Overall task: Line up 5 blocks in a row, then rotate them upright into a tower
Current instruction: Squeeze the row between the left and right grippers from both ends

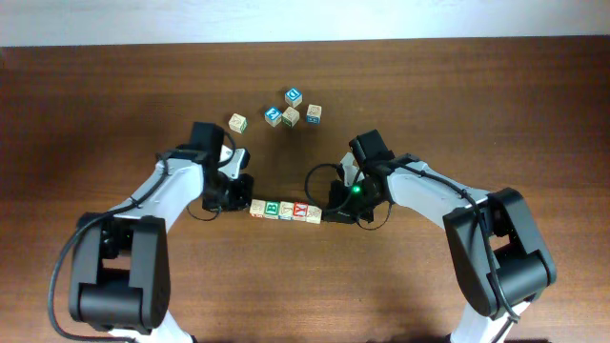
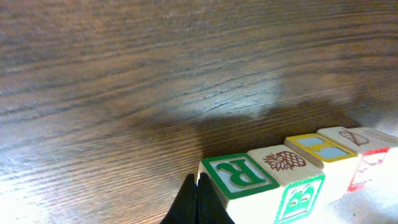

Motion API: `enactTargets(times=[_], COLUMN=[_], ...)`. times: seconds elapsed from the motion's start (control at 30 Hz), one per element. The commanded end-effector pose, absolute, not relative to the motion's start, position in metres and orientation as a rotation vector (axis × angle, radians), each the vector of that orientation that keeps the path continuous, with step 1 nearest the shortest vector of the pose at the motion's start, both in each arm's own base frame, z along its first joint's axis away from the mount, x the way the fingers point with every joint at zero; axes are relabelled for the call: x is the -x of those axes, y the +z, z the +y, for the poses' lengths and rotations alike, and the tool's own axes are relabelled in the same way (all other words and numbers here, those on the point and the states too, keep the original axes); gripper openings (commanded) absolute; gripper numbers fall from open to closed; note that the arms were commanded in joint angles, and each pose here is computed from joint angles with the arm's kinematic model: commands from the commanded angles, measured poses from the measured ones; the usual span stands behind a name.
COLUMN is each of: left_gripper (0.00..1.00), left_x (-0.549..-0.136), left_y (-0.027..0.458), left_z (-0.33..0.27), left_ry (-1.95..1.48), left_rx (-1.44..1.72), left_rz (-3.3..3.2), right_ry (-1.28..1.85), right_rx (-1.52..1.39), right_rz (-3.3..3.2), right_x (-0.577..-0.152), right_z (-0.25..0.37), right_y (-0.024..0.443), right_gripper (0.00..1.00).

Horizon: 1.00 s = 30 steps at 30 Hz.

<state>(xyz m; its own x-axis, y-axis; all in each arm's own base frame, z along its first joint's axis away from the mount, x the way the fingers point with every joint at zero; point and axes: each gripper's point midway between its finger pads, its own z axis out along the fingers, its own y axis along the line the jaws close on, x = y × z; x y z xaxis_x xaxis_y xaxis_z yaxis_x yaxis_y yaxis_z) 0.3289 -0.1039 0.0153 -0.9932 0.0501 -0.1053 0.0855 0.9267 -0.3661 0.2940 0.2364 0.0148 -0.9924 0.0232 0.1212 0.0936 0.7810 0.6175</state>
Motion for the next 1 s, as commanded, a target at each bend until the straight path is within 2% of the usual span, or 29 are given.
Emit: enactTargets(times=[0.0, 0.23, 0.3, 0.57, 0.67, 0.97], left_gripper=[0.00, 0.00, 0.00, 0.00, 0.00, 0.00], left_x=[-0.328, -0.319, -0.319, -0.339, -0.340, -0.332], left_y=[0.032, 0.029, 0.023, 0.021, 0.031, 0.012], left_z=[-0.112, -0.103, -0.093, -0.069, -0.088, -0.091], left_ry=[-0.843, -0.827, -0.732, -0.624, -0.794, -0.851], left_rx=[-0.216, -0.180, -0.175, -0.190, -0.236, -0.211], left_rz=[2.893, 2.943, 2.973, 2.907, 2.841, 2.900], right_ry=[-1.099, -1.084, -1.083, -1.086, -1.086, -1.082], right_rx=[0.028, 0.041, 0.040, 0.026, 0.025, 0.026], right_rz=[-2.808, -2.805, -2.806, -2.809, -2.810, -2.813], right_x=[-0.292, -0.291, -0.291, -0.291, -0.291, -0.291], right_z=[0.249, 0.246, 0.245, 0.245, 0.245, 0.245], right_y=[0.025, 0.024, 0.024, 0.024, 0.024, 0.023], right_gripper=[0.04, 0.04, 0.04, 0.04, 0.04, 0.04])
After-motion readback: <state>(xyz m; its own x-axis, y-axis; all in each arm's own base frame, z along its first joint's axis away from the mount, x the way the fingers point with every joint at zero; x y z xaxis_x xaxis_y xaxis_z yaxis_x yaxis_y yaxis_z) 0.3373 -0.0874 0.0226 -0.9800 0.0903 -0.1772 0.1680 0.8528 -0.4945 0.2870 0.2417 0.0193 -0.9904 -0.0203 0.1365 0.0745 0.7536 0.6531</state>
